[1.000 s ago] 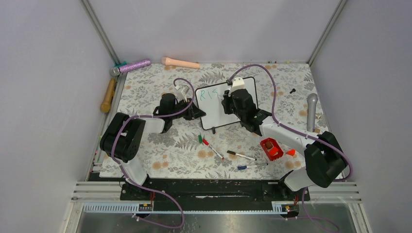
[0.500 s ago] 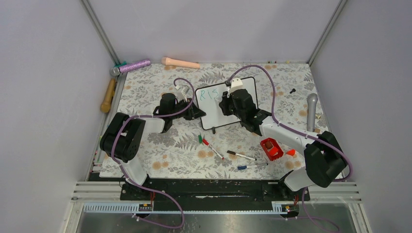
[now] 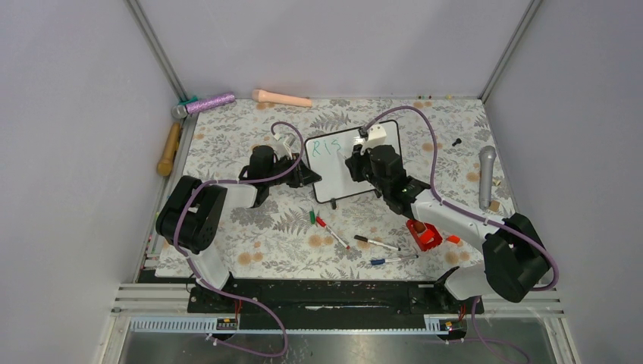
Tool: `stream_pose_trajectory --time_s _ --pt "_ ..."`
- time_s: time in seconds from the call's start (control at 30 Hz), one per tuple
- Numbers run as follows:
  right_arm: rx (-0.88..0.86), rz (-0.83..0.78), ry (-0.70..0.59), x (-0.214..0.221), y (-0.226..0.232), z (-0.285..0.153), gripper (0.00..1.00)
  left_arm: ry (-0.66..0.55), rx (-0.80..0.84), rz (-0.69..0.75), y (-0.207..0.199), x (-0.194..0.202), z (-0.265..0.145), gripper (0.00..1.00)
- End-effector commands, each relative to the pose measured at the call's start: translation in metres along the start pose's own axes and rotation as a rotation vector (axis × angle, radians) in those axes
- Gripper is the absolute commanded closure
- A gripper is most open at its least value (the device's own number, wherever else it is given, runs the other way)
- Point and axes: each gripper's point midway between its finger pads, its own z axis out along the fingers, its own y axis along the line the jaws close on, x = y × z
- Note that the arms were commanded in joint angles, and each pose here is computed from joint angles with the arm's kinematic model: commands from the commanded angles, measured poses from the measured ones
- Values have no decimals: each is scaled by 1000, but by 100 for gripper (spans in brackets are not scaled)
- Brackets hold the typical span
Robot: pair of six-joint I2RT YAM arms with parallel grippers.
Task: Write a sentence on the whiteboard
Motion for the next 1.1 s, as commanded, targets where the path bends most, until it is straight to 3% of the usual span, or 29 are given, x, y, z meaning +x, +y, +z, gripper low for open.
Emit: stream_pose_trajectory --time_s 0.0,1.07 --pt "39 11 -115 -37 -6 -1 100 -35 -94 10 14 -9 0 85" --pt "69 37 -72 -40 -18 16 100 -31 -94 9 14 -9 1 85"
